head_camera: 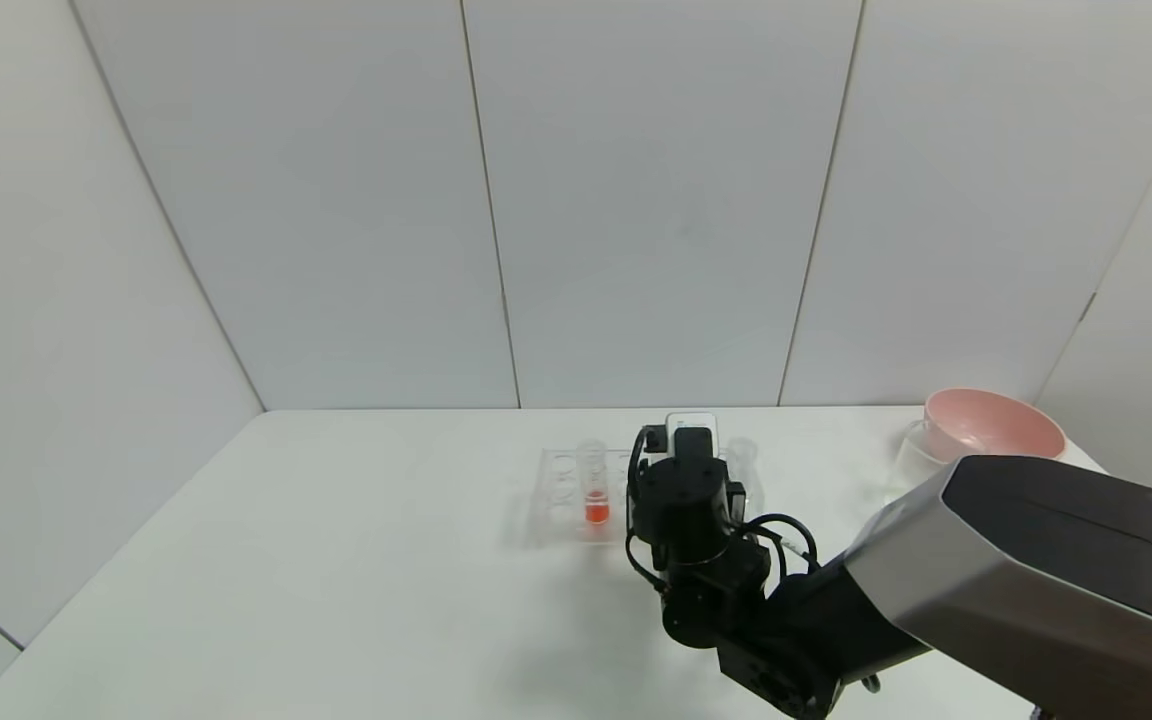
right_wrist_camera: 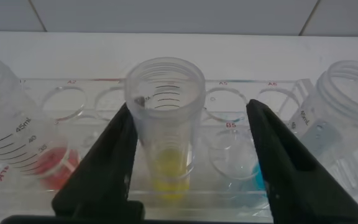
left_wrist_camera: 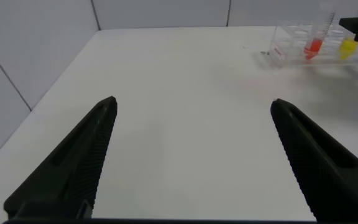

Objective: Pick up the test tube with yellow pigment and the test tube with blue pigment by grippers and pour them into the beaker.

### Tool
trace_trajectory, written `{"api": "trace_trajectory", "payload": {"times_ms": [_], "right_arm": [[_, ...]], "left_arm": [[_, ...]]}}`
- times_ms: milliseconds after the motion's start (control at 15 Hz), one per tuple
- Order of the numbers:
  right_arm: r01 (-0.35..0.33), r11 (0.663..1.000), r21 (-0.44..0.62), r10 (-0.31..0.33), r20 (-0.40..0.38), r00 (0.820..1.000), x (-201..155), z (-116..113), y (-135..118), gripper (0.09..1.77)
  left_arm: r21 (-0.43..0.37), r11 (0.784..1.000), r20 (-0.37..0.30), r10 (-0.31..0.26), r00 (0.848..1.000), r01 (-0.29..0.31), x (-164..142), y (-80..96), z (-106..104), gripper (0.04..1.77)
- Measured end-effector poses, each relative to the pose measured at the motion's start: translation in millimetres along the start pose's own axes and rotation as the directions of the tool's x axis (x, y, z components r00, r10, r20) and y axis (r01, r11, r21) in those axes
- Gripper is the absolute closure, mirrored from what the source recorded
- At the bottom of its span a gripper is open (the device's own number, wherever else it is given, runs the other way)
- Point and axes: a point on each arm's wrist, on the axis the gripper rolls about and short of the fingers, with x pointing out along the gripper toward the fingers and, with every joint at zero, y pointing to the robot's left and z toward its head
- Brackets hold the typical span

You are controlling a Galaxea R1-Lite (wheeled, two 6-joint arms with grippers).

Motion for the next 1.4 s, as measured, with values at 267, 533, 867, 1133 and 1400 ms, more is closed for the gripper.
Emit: {"api": "trace_trajectory", "payload": {"times_ms": [267, 533, 867, 1133, 1400], "right_arm": [[-0.002, 1.0, 0.0, 0.002, -0.001, 1.0, 0.9, -0.6, -0.3, 1.13], [-0.002, 1.0, -0.002, 0.002, -0.003, 1.0, 1.0, -1.2, -0.6, 1.34], [-0.002, 1.0, -0.005, 0.002, -0.002, 1.0, -0.9, 0.1, -0.5, 1.34], [-0.016, 0.999, -0.031, 0.017, 0.037, 0.999, -11.0, 22.6, 1.2, 1.34], [-0.044, 0.998, -0.044, 0.048, 0.097, 0.994, -29.5, 56.9, 3.0, 1.34]], "left_arm": [[0.0, 1.0, 0.0, 0.0, 1.0, 0.0, 0.0, 0.0, 0.0, 0.05], [0.0, 1.0, 0.0, 0.0, 1.0, 0.0, 0.0, 0.0, 0.0, 0.05], [0.0, 1.0, 0.0, 0.0, 1.0, 0.0, 0.0, 0.0, 0.0, 0.05], [0.0, 1.0, 0.0, 0.0, 1.0, 0.0, 0.0, 0.0, 0.0, 0.05], [0.0, 1.0, 0.0, 0.0, 1.0, 0.0, 0.0, 0.0, 0.0, 0.05]]}}
